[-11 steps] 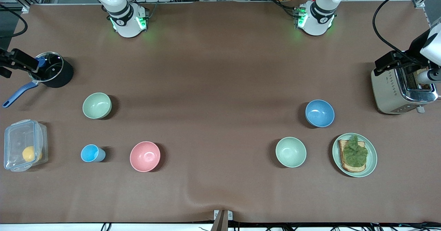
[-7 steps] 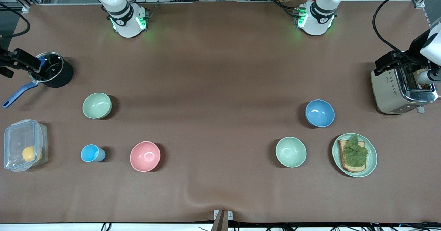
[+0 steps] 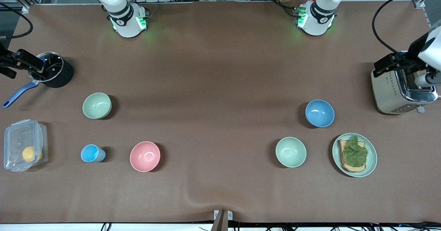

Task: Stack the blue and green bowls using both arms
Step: 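Move the right gripper to the green bowl while the left gripper reaches the blue bowl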

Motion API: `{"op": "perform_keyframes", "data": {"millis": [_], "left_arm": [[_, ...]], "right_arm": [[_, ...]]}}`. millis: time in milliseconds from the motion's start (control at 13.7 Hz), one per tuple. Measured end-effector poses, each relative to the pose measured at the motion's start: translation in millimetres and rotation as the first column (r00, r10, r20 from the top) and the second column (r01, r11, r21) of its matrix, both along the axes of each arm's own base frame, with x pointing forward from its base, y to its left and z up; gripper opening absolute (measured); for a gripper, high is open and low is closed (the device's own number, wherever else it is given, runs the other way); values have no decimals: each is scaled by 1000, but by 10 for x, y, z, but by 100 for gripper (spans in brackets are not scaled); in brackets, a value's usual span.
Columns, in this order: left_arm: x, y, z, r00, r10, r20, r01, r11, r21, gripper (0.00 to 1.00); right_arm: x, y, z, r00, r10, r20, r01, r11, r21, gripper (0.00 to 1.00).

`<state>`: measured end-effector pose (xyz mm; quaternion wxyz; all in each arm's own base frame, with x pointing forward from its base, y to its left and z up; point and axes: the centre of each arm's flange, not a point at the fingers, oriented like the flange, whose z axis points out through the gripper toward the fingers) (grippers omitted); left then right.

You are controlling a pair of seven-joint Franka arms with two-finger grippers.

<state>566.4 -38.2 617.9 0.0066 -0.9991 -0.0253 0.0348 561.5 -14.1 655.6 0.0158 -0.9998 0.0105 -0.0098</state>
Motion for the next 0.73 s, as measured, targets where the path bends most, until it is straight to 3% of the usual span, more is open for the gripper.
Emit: {"op": "perform_keyframes", "data": {"millis": [365,730], "left_arm": [[170,13,-382,998,4,-66,-4,1000,2,100],[253,189,-567,995,35,-98,-35,999,5,100]], "right_arm": [[116,-227,-488,999,-42,-1,42,999,-1,100],[95,-314,-1564,996,-62,-57,62,998,-1,100]]}}
